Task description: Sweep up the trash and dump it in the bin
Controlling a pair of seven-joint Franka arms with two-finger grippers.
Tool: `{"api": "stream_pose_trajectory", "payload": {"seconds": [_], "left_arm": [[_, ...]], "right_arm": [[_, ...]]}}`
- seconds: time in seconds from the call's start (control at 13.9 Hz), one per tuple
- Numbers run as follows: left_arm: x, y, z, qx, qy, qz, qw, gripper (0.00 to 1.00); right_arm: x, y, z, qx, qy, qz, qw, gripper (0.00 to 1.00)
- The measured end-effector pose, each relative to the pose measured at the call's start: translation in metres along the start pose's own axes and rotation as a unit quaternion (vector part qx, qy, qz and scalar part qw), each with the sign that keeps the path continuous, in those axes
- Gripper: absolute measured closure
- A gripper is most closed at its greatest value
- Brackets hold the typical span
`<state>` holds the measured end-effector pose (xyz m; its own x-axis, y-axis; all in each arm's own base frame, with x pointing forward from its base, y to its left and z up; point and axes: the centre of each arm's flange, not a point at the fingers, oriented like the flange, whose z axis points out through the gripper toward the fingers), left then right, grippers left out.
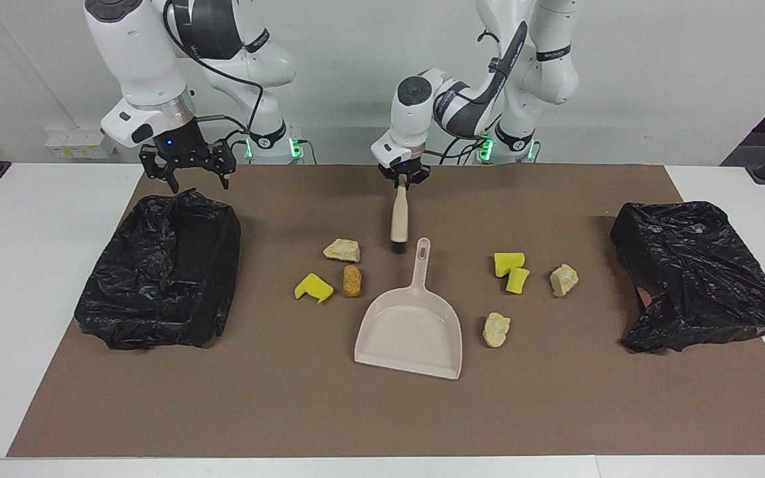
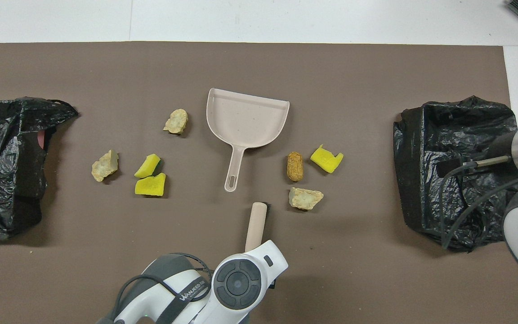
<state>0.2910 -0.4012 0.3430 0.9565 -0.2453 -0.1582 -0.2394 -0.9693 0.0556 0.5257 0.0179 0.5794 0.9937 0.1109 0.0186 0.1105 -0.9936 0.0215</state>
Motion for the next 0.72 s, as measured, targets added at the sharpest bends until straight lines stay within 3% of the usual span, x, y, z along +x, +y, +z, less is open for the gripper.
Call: {"api": "stream_pose_trajectory", "payload": {"seconds": [0.36, 0.72], "left_arm": [[0.024, -0.050, -0.062, 0.010, -0.051, -0.048, 0.998, 0.74], [0.047, -0.135, -0.143, -0.001, -0.038, -0.098, 0.994, 0.74]], "right_arm": [[0.000, 0.000, 0.000, 0.000, -0.001, 0.000, 1.000, 0.00], [-0.001, -0.037, -0.002, 0.001, -0.003, 0.021, 1.000, 0.00]]}}
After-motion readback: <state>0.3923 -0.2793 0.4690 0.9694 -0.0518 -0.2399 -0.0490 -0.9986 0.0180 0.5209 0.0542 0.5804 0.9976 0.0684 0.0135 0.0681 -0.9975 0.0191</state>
